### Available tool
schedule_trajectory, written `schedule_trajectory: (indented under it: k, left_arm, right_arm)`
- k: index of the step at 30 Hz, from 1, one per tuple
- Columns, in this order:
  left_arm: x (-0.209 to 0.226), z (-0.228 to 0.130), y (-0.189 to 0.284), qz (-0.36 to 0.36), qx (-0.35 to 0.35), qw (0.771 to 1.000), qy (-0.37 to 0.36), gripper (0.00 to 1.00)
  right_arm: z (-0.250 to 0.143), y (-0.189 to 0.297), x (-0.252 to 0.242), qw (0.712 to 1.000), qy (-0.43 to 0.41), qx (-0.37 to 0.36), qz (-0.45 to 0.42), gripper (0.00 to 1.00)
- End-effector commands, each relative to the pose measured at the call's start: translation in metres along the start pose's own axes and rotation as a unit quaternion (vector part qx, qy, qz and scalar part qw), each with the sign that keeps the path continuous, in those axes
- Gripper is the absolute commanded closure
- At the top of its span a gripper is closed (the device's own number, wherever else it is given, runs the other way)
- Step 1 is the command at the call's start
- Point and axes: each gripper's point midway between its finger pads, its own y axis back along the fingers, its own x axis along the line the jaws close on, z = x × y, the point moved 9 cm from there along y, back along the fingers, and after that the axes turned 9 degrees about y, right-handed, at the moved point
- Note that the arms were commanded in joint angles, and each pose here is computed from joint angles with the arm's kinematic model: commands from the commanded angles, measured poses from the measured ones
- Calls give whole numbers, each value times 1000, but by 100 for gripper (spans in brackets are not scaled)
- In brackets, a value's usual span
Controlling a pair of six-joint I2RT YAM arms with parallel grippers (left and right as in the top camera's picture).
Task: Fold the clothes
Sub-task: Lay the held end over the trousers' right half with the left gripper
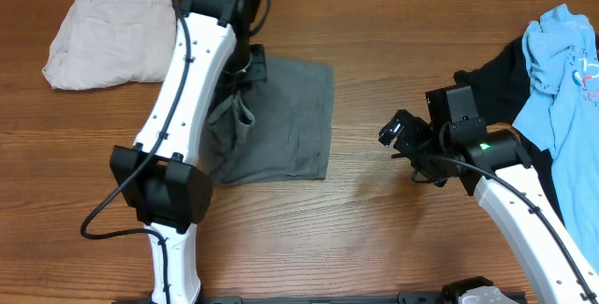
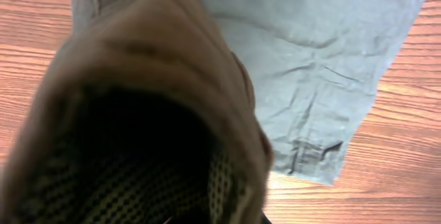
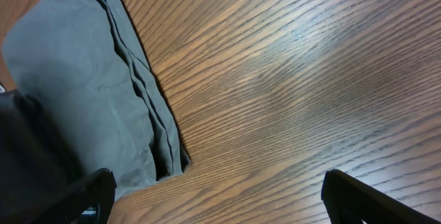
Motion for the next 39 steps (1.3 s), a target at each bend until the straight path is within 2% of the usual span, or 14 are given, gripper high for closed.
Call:
schedule_trajectory:
  k: [1, 6, 11, 20, 31, 39]
  left_arm:
    - [-4, -7, 21, -12, -32, 999, 18, 96]
    - [-12, -12, 22, -2, -42, 999, 5, 96]
    - [-26, -23, 25, 43, -81, 995, -27, 96]
    - [-49, -31, 26, 21, -102, 993, -51, 96]
    - [-59, -30, 10, 4, -70, 995, -66, 92]
    - [-71, -26, -16, -2, -37, 996, -81, 94]
  right_arm:
    - [2, 3, 5, 1000, 6, -6, 8, 0]
    - [3, 3, 5, 1000, 6, -6, 9, 0]
    - [2, 3, 5, 1000, 6, -6, 8, 0]
    - [3, 3, 5, 1000, 6, -6, 9, 0]
    - [3, 3, 5, 1000, 6, -6, 9, 0]
    - [2, 3, 5, 1000, 6, -6, 8, 0]
